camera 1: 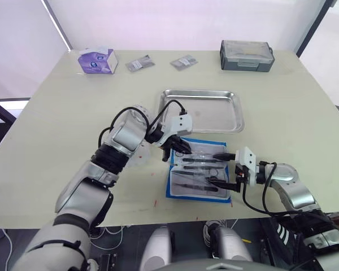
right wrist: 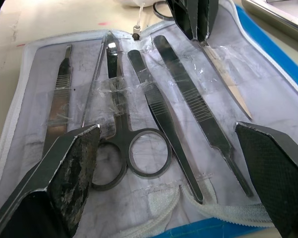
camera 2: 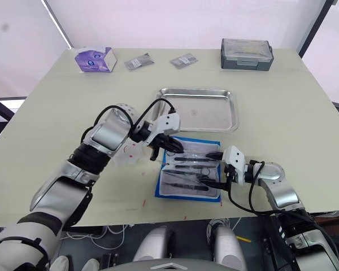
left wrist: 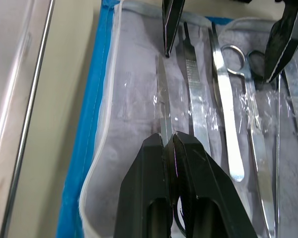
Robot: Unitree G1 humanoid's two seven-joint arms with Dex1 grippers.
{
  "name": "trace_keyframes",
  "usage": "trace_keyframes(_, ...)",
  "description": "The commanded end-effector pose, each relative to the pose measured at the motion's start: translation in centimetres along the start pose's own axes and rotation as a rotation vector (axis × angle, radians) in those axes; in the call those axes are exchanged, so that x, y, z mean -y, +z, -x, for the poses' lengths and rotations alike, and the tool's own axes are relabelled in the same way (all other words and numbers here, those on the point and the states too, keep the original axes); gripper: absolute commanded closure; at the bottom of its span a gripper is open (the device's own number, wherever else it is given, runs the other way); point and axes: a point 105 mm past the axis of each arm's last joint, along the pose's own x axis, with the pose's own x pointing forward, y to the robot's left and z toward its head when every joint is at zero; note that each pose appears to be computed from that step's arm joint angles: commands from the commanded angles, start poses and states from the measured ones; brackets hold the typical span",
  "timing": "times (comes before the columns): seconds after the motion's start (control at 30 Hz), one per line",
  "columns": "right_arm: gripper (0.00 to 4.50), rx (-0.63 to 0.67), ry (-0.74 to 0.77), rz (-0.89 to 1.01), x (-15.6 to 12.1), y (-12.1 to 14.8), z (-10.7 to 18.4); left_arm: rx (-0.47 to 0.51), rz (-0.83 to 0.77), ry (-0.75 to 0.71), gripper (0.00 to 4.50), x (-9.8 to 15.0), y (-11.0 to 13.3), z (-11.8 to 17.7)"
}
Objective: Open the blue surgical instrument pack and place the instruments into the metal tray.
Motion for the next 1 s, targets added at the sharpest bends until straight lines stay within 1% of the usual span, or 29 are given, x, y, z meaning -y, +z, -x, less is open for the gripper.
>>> trace_keyframes(0.03,0.0,-0.17,0.015,-0.135,-1.6,-5.0,0.1,-0.018,-0.041,0.042,4.47,-0.5,1.1,1.4)
trace_keyframes(0.37,0.0,-0.17,0.014,-0.137,-1.6,-5.1,0.1,-0.059,-0.048,0.035,4.47,-0.2,0.7,2.5)
trace_keyframes(0.63,0.0,-0.168,0.013,-0.136,-1.6,-5.2,0.1,-0.114,-0.051,0.028,4.47,0.1,-0.8,3.7)
trace_keyframes(1.0,0.0,-0.168,0.013,-0.133,-1.5,-5.1,0.0,-0.159,-0.049,0.005,4.47,0.8,-2.3,5.8)
